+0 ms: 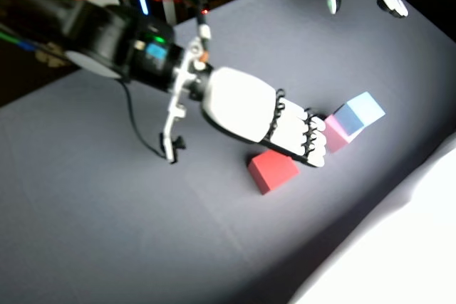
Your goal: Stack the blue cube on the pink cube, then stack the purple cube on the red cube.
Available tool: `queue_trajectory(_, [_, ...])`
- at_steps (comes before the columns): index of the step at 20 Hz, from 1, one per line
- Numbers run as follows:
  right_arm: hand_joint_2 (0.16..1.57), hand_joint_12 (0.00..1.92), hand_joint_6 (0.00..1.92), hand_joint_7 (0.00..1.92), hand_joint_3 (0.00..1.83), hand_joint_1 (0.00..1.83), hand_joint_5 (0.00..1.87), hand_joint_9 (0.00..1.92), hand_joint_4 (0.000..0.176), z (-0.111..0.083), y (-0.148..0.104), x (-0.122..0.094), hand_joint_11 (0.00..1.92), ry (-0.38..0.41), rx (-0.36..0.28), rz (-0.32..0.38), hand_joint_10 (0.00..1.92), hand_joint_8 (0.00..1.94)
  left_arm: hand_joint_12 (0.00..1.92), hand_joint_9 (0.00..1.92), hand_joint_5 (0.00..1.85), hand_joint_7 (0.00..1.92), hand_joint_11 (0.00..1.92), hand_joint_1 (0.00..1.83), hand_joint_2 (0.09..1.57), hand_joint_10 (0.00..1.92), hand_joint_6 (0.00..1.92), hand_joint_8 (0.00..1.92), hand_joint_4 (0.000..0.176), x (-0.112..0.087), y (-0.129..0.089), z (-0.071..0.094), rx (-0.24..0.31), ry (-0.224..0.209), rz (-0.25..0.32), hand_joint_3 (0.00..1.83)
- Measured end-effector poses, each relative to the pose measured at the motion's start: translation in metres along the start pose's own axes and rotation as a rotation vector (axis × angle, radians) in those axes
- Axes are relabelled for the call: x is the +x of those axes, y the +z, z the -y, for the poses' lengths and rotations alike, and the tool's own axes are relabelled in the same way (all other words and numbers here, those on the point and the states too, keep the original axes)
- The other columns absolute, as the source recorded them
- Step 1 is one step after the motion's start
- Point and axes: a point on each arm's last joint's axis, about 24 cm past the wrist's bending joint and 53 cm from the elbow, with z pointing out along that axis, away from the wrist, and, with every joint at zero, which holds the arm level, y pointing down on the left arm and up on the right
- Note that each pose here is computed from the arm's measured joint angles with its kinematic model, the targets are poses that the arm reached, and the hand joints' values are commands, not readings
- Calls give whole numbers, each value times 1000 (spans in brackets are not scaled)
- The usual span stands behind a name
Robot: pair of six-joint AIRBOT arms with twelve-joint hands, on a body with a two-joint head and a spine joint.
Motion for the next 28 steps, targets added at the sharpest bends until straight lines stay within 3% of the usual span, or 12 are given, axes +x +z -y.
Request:
queue_trajectory(3, [1037, 0, 0, 0, 0, 837, 0, 0, 0, 3, 7, 3, 0, 5, 8, -5, 0, 0, 0, 0, 0, 0, 0, 763, 1291, 0, 0, 0, 60, 2, 0, 0, 1, 1, -9, 0])
queue_trajectory(11, [1053, 0, 25, 152, 1, 910, 127, 46, 0, -8, 26, 26, 0, 19, -2, -64, 17, 21, 0, 0, 0, 0, 0, 723, 1299, 0, 0, 0, 34, 1, 0, 0, -1, -2, -4, 3])
queue_trajectory(12, [1083, 378, 74, 529, 21, 1016, 421, 257, 0, -6, 27, 28, 0, 19, 2, -70, 109, 91, 0, 0, 0, 0, 0, 722, 1299, 0, 0, 0, 46, 1, 0, 0, -1, -2, -5, 2])
queue_trajectory(13, [1110, 1015, 813, 983, 8, 1212, 769, 575, 0, -4, 29, 29, 0, 19, 6, -75, 361, 782, 0, 0, 0, 0, 0, 701, 1300, 0, 0, 0, 53, 1, 0, 0, -1, -2, -6, 3])
queue_trajectory(15, [1154, 1767, 852, 992, 0, 1335, 957, 637, 0, -4, 32, 30, 0, 27, 9, -75, 1375, 1098, 0, 0, 0, 0, 0, 705, 1303, 0, 0, 0, 46, 1, 0, 0, 1, -2, -6, 3])
queue_trajectory(19, [1204, 1522, 1289, 822, 0, 1175, 816, 465, 16, -11, 32, 28, 0, 24, -4, -68, 1031, 1198, 0, 0, 0, 0, 0, 699, 1301, 0, 0, 0, 38, 1, 0, 0, -2, -3, -3, 1])
queue_trajectory(21, [1218, 1600, 1323, 874, 4, 1329, 776, 559, 0, -22, 28, 30, 0, 31, -27, -74, 1518, 1170, 0, 0, 0, 0, 0, 694, 1304, 0, 0, 0, 36, 1, 0, 0, 0, -4, -5, 2])
queue_trajectory(22, [1214, 1708, 1238, 805, 0, 1203, 812, 485, 0, -26, 23, 29, 0, 32, -36, -74, 1278, 1295, 0, 0, 0, 0, 0, 710, 1309, 0, 0, 0, 29, 2, 0, 1, 4, -4, -11, 3])
queue_trajectory(24, [1247, 1912, 1226, 605, 9, 1183, 849, 168, 0, -23, 12, 11, 0, 33, -35, -26, 1317, 1506, 0, 0, 0, 0, 0, 738, 1304, 0, 0, 0, 47, 1, 0, 0, 0, -5, -5, 0])
queue_trajectory(25, [1251, 1919, 1093, 664, 2, 1196, 814, 211, 0, -20, 6, 1, 0, 32, -32, 5, 1696, 1644, 0, 0, 0, 0, 0, 746, 1306, 0, 0, 0, 47, 0, 0, -1, -2, -5, -2, 1])
queue_trajectory(26, [1246, 1921, 1283, 728, 0, 1200, 745, 561, 0, -16, 0, -11, 479, 30, -27, 43, 1876, 1486, 0, 0, 0, 0, 0, 749, 1309, 0, 0, 0, 52, 0, -1, -2, -5, -4, 0, 2])
queue_trajectory(28, [1258, 1921, 1099, 725, 0, 1204, 746, 729, 0, -9, -10, -30, 807, 33, -16, 102, 1899, 1672, 0, 0, 0, 0, 0, 721, 1308, 0, 0, 0, 46, 1, -1, -1, -4, -5, -5, 1])
